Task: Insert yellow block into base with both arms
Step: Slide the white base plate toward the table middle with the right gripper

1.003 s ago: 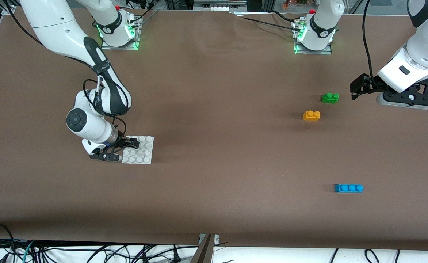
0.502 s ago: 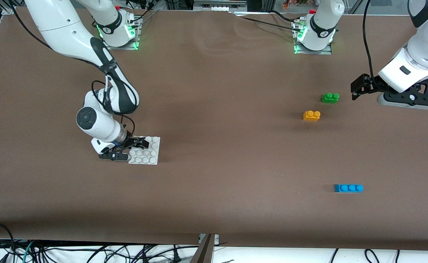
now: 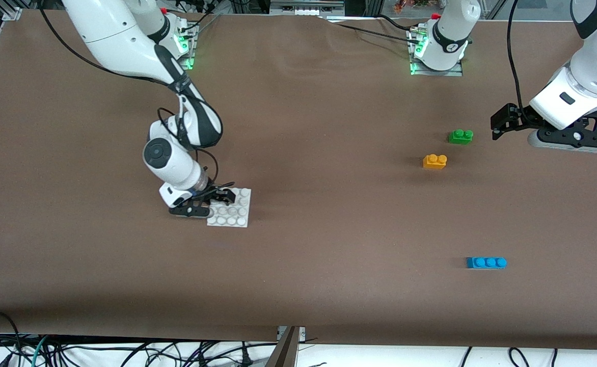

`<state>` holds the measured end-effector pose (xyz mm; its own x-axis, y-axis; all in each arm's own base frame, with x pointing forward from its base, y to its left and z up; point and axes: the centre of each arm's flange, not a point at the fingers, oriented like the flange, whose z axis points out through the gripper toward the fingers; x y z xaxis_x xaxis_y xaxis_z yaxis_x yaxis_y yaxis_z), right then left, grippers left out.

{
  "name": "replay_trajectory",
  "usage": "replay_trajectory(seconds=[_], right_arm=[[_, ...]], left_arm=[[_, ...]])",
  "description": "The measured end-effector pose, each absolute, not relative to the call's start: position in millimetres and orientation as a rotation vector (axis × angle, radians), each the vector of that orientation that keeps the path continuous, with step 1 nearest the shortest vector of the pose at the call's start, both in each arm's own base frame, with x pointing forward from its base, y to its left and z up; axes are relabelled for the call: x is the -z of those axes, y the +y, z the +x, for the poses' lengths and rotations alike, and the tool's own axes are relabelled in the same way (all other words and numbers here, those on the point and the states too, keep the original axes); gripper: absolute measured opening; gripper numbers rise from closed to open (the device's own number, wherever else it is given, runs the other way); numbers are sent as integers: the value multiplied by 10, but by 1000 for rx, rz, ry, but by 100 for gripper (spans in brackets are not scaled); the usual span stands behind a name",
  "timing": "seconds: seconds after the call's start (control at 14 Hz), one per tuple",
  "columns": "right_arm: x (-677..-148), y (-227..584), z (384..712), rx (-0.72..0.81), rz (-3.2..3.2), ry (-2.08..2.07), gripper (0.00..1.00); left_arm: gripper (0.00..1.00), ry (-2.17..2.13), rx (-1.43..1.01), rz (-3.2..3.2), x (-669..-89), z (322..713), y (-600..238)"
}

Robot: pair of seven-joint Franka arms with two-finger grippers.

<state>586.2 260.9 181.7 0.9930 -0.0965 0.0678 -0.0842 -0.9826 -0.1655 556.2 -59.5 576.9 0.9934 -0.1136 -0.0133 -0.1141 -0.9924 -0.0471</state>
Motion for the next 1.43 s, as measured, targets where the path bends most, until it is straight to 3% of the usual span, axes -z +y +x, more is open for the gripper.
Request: replay_trajectory(seconds=[1.43], right_arm=[[-1712,5124,5235,211,-2815,129,73]], left_arm=[[100,171,-15,-3089,-5772,5564,-575]])
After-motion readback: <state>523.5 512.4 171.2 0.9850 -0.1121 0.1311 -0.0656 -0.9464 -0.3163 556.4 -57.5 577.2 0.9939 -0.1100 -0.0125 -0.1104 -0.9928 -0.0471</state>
